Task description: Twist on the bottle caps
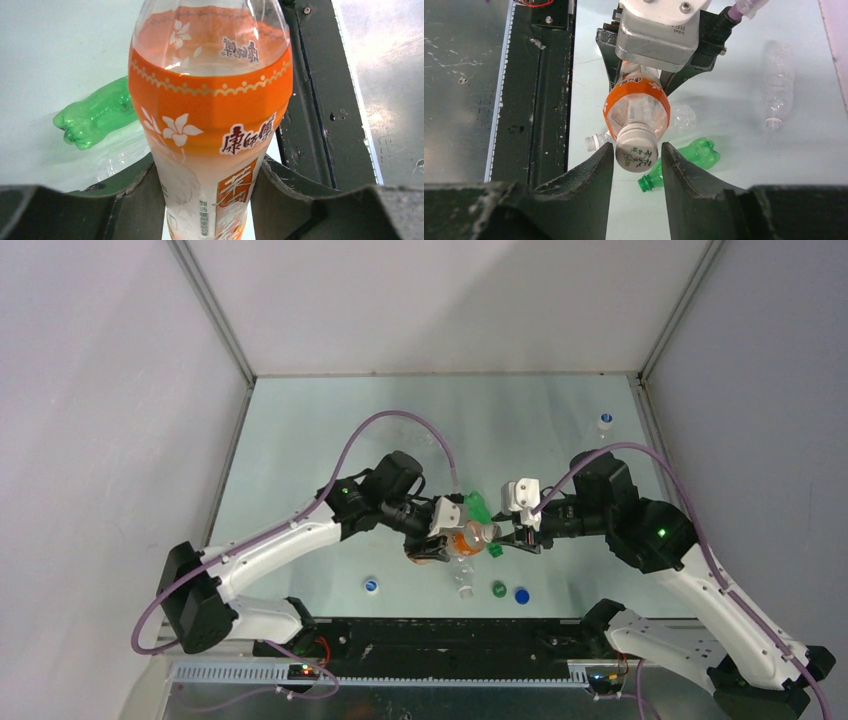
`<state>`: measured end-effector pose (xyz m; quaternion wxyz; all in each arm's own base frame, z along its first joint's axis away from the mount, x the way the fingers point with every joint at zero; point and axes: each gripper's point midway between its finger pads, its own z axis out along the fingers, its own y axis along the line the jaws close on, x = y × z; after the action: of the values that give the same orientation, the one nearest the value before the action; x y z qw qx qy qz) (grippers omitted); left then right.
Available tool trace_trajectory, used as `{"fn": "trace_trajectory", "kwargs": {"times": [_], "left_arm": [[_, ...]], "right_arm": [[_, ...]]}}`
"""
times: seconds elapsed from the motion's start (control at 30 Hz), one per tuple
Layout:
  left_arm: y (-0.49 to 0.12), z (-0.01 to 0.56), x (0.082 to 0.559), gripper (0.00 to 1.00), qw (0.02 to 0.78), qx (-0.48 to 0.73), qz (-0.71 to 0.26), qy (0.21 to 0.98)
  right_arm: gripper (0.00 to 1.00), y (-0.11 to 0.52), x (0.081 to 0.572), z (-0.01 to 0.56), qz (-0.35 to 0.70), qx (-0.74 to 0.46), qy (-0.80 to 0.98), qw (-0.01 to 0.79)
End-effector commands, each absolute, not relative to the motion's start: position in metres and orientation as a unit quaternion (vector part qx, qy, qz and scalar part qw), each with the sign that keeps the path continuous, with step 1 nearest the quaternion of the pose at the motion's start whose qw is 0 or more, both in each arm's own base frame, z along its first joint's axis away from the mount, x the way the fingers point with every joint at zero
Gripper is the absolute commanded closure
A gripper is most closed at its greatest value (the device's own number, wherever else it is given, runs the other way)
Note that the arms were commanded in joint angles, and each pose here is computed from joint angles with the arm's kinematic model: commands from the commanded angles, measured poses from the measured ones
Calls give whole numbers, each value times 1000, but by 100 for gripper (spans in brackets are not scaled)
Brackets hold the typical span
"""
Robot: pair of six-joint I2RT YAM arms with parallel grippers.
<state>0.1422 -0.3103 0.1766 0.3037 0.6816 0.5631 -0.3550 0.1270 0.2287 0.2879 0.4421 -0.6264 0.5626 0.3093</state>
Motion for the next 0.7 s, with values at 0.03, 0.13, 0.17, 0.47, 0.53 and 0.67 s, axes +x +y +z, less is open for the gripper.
{"fn": "trace_trajectory", "kwargs": {"times": [0.03,0.13,0.17,0.47,0.53,0.67], "left_arm": [[-319,201,144,62,328,689,-368,532],[-319,202,145,62,329,689,-367,531],[-320,203,146,62,332,687,-367,532],[-328,227,188,62,460,627,-293,557],[-327,238,205,62,519,594,-247,563],[-319,259,230,62,639,521,-119,553]], "right_arm": [[59,233,122,299,319,-635,546,445],[62,234,123,294,319,-634,555,434],[64,234,123,293,321,-630,560,431],[90,242,148,297,343,-477,691,421],[95,245,160,299,355,-387,743,415],[97,243,186,292,358,-192,827,387]]}}
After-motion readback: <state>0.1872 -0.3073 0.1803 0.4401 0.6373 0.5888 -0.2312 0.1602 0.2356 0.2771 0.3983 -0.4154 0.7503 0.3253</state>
